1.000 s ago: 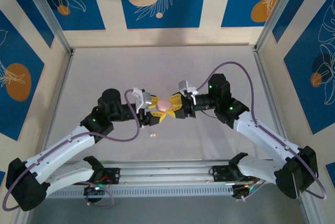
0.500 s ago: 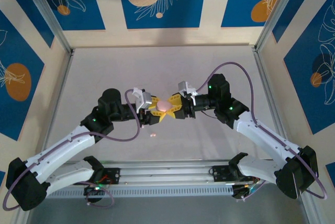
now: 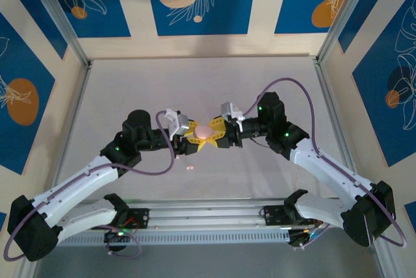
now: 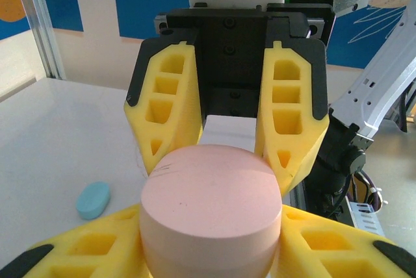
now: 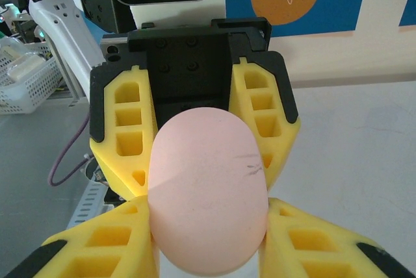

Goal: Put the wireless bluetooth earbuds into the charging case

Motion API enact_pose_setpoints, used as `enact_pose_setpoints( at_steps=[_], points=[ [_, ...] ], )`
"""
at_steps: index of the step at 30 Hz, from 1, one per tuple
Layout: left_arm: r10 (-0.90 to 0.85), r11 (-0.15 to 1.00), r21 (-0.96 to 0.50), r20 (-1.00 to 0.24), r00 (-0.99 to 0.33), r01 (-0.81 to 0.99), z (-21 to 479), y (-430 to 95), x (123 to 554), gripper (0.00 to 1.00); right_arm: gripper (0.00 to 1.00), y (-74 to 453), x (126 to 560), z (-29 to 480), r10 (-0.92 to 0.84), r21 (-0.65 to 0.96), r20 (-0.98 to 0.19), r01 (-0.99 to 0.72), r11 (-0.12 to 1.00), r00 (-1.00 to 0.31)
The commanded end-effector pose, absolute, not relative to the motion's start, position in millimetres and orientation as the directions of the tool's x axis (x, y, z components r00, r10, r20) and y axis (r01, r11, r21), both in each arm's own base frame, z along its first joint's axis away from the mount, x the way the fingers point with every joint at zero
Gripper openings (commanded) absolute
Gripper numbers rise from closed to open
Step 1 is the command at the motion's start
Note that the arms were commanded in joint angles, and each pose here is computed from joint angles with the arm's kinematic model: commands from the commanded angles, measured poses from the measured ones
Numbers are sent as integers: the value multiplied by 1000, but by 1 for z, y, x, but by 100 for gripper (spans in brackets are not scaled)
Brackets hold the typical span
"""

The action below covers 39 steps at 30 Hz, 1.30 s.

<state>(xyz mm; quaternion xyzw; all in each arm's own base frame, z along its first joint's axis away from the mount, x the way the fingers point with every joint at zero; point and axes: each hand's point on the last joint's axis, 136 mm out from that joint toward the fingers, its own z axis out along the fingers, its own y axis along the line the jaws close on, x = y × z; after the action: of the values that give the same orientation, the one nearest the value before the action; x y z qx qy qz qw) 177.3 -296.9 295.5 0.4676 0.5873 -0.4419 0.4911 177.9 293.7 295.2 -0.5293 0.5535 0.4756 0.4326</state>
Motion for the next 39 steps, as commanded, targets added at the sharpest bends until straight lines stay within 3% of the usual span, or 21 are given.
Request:
enact_pose_setpoints(
  at_steps=[1, 9, 20, 39],
  points=[
    [61, 164, -41, -997, -52, 986, 314, -300, 178, 41, 36, 297, 176, 298, -184, 31, -982, -999, -14, -28],
    [57, 154, -20, -998, -29, 988, 311, -298, 175, 35, 40, 297, 179, 300, -188, 66, -980, -998, 10, -67],
    [41, 133, 25, -999, 20, 991, 307, -297, 170, 31, 54, 290, 202, 305, -176, 325, -922, -937, 128, -344],
    [26, 163, 3, -1000, -1, 987, 307, -295, 173, 30, 64, 291, 242, 306, -137, 561, -779, -778, 283, -611]
  ],
)
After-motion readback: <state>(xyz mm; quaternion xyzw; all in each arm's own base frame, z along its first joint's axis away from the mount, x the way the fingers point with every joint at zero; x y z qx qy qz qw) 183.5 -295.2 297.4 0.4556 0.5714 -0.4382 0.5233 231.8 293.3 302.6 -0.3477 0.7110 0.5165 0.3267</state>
